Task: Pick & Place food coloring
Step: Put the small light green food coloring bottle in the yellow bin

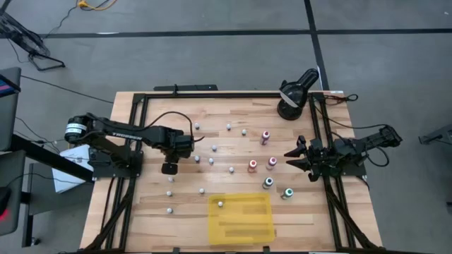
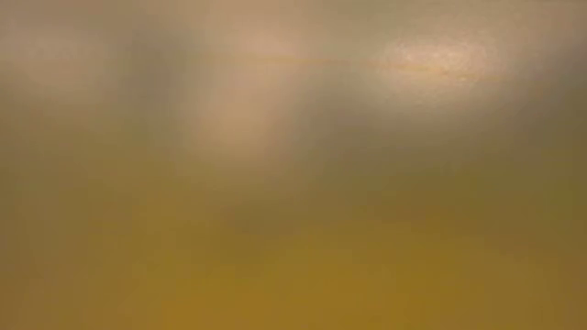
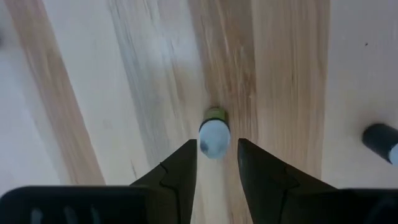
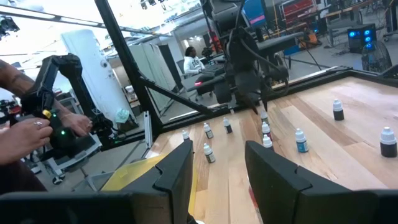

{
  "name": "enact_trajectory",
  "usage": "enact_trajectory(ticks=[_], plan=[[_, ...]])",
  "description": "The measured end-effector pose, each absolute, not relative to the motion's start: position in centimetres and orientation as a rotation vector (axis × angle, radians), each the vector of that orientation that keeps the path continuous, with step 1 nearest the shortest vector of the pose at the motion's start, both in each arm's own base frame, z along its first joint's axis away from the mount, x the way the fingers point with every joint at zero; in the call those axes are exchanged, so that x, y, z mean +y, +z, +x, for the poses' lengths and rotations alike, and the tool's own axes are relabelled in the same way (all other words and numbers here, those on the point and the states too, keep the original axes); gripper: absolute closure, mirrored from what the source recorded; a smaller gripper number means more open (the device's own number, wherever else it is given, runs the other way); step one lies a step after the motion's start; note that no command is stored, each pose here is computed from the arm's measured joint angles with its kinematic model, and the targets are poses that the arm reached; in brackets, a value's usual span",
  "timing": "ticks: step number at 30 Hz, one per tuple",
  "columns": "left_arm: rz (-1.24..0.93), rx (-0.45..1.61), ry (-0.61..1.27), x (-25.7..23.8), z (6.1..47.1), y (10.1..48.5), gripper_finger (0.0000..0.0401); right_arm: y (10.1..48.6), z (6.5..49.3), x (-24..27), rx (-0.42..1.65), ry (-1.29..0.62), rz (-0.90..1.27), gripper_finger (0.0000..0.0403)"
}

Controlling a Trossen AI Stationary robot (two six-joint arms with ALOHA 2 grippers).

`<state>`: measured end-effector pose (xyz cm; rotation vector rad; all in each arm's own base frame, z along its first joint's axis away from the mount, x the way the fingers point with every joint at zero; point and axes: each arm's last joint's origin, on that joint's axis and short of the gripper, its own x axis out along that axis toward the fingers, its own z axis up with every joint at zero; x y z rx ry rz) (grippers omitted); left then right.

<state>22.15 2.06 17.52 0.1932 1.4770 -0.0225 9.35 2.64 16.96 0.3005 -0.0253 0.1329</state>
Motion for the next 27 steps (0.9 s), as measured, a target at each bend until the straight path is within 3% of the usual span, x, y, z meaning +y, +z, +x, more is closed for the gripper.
enact_trajectory(ticks=[20, 27], plan=[[0.162, 1.436, -0.016, 2.1, 22.9, 14.8, 0.0293, 17.0, 9.3, 2.6, -0.025, 0.133, 0.301, 0.0266], [0.151, 1.442, -0.013, 2.1, 22.8, 14.8, 0.0325, 17.0, 9.3, 2.6, -0.026, 0.133, 0.301, 0.0265]])
